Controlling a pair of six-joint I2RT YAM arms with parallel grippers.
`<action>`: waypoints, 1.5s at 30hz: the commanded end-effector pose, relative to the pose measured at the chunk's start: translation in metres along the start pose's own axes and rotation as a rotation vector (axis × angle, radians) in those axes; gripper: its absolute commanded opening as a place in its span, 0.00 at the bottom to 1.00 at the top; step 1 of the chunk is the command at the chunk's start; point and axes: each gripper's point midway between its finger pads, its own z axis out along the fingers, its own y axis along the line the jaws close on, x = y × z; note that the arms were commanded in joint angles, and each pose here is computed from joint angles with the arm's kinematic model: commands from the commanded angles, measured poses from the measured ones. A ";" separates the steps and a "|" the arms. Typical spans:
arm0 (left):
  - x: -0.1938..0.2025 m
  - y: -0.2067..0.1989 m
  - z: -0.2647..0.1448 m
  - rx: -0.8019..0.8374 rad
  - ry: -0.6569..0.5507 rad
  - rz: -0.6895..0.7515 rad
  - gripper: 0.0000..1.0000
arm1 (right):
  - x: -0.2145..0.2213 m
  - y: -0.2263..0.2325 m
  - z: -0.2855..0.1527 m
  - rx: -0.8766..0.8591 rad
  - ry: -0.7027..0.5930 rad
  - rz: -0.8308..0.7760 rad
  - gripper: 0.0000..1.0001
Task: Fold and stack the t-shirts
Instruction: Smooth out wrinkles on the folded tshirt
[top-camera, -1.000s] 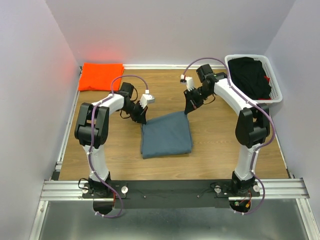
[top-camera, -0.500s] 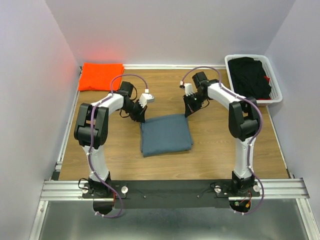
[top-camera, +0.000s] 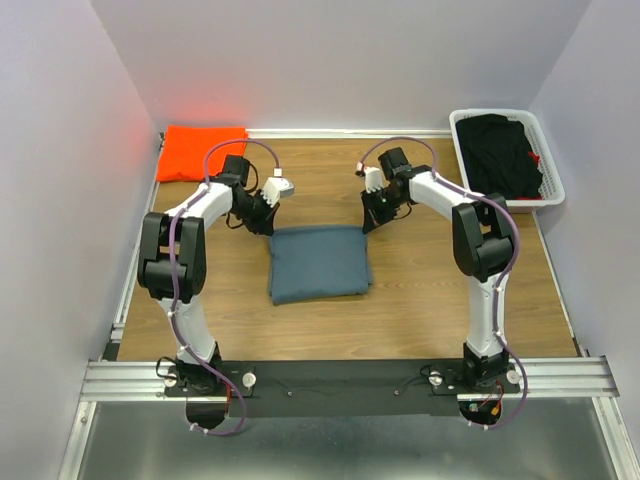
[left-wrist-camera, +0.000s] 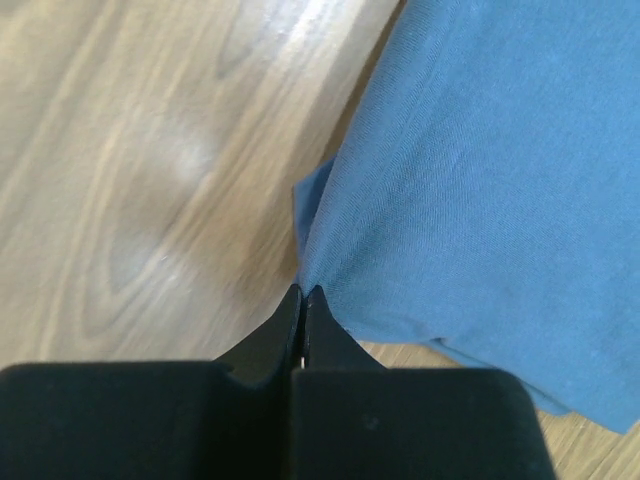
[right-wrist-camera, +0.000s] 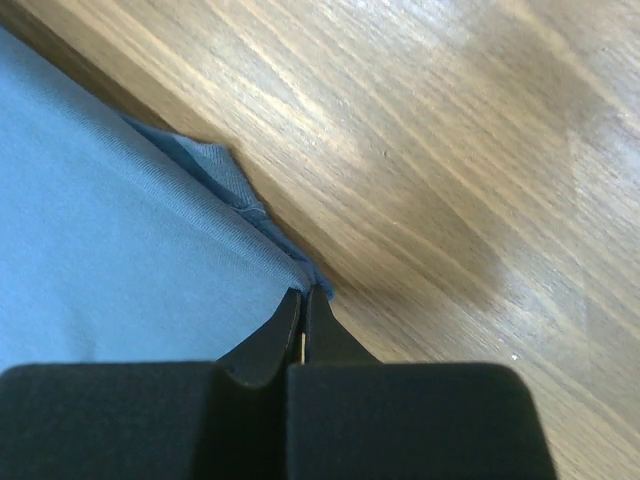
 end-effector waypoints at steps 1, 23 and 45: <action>0.003 0.032 -0.037 -0.176 0.035 0.018 0.02 | 0.015 -0.030 0.004 0.119 0.038 0.035 0.00; -0.071 0.044 -0.067 -0.159 -0.181 0.043 0.57 | -0.070 0.007 -0.085 0.008 -0.249 -0.015 0.64; 0.025 -0.102 0.018 0.145 0.050 -0.023 0.56 | 0.103 0.127 -0.035 -0.387 0.049 -0.123 0.61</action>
